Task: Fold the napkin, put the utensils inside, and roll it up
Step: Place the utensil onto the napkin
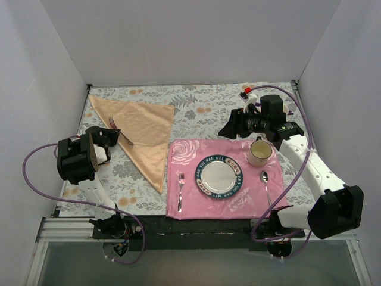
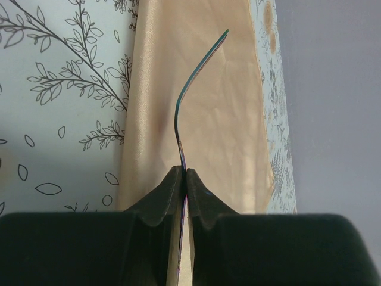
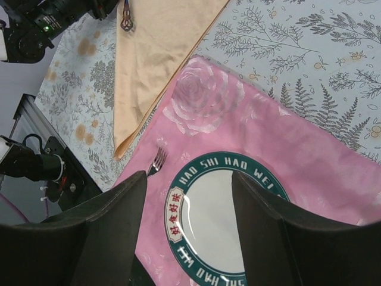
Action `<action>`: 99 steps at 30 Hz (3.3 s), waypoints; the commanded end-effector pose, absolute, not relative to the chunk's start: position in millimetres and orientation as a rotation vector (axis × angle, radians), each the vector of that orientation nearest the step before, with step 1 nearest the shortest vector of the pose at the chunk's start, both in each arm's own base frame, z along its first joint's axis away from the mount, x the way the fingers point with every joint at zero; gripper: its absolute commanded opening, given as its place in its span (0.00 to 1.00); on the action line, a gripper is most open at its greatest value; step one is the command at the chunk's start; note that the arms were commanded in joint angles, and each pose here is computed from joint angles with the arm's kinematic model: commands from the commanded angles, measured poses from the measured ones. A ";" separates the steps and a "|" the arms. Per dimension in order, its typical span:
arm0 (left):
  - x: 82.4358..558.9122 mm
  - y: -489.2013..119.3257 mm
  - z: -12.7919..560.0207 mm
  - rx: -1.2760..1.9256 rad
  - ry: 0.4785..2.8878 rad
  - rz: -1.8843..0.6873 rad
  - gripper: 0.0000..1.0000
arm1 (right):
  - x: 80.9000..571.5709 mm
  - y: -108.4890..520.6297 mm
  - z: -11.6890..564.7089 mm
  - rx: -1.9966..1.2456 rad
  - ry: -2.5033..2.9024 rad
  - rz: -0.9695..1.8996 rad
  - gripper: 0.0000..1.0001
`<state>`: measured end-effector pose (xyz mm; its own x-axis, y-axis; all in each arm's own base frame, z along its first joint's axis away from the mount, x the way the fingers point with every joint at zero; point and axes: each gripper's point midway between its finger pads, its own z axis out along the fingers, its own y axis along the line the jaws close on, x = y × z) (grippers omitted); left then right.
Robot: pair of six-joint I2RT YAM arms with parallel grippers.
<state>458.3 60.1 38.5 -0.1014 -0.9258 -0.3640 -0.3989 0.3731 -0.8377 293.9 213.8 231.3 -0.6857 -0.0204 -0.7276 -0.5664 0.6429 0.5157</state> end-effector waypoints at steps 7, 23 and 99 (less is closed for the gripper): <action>462.7 61.1 32.8 -1.174 1.702 -0.684 0.08 | 298.8 219.0 240.9 -0.474 2.104 1.031 0.67; 468.0 51.5 36.4 -1.117 1.892 -0.682 0.35 | 296.1 219.1 241.9 -0.477 2.095 1.038 0.67; 444.2 33.6 67.3 -0.651 2.365 -0.058 0.04 | 285.6 220.8 245.0 -0.492 2.071 1.082 0.67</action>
